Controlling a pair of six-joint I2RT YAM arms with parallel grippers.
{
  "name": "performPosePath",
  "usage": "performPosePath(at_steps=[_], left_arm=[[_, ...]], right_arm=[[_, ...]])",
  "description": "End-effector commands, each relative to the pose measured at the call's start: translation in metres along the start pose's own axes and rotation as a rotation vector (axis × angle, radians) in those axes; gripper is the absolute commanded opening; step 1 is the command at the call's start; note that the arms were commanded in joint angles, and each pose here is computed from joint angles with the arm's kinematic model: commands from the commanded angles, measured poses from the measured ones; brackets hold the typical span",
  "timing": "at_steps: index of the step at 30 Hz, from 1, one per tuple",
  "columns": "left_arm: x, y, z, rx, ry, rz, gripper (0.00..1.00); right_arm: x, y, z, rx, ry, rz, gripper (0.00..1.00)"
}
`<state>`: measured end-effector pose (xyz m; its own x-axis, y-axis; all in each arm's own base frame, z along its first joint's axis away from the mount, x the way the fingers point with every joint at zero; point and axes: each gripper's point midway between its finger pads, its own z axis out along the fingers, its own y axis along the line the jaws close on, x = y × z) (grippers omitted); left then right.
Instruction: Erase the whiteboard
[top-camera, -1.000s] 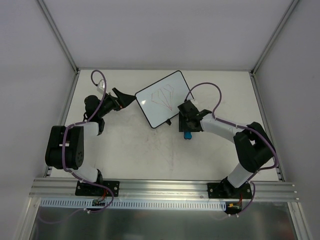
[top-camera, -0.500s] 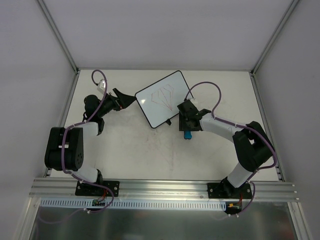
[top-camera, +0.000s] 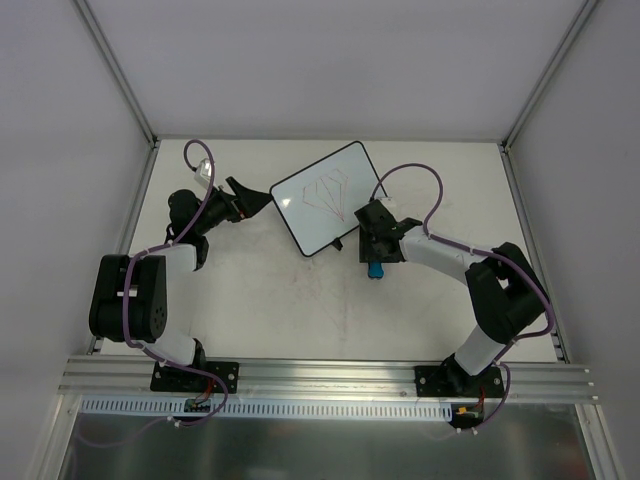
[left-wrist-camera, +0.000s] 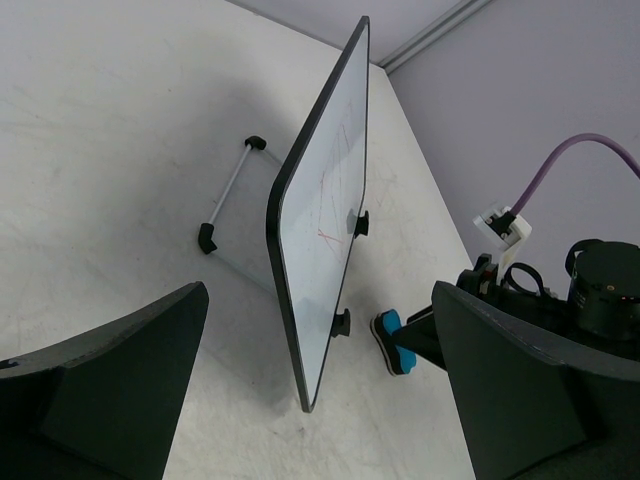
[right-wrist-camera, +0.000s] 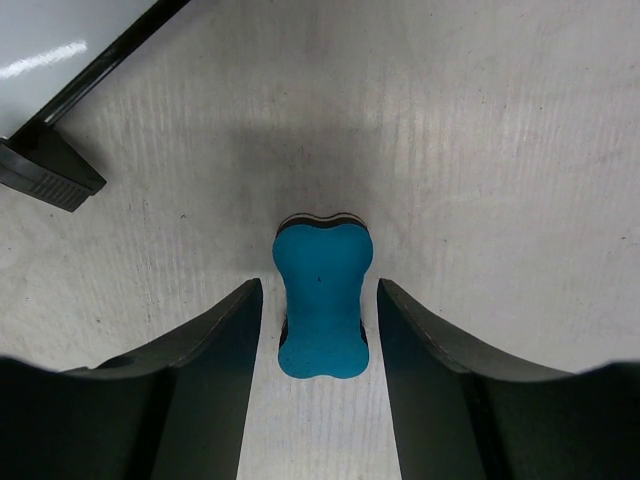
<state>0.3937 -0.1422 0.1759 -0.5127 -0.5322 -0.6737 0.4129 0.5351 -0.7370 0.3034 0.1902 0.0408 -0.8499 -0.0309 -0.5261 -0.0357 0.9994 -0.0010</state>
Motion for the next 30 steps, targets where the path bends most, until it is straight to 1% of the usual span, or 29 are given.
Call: performPosePath(at_steps=[1,14,15,18,24,28,30], left_arm=[[-0.022,-0.018,-0.002,0.054,-0.05,0.097,0.97],[-0.02,-0.016,-0.002,0.053,-0.047,0.095,0.97],[-0.02,-0.016,-0.002,0.053,-0.047,0.095,0.97],[-0.02,-0.016,-0.002,0.053,-0.047,0.095,0.97],[-0.018,-0.015,-0.002,0.056,-0.041,0.089,0.97],[-0.016,-0.014,0.0,0.066,-0.034,0.079,0.97],[-0.015,-0.013,0.001,0.071,-0.033,0.07,0.97]], right_arm=[[0.002,-0.003,0.002,0.026,0.001,0.013,0.53],[0.014,-0.005,0.009,0.03,0.031,0.008,0.52],[0.014,-0.005,0.009,0.03,0.031,0.007,0.51],[0.014,-0.003,0.01,0.025,0.031,0.011,0.37],[0.017,0.0,0.013,0.014,0.047,0.012,0.36],[0.019,0.001,0.013,0.004,0.05,0.013,0.31],[0.016,0.001,0.009,-0.004,0.037,0.018,0.25]])
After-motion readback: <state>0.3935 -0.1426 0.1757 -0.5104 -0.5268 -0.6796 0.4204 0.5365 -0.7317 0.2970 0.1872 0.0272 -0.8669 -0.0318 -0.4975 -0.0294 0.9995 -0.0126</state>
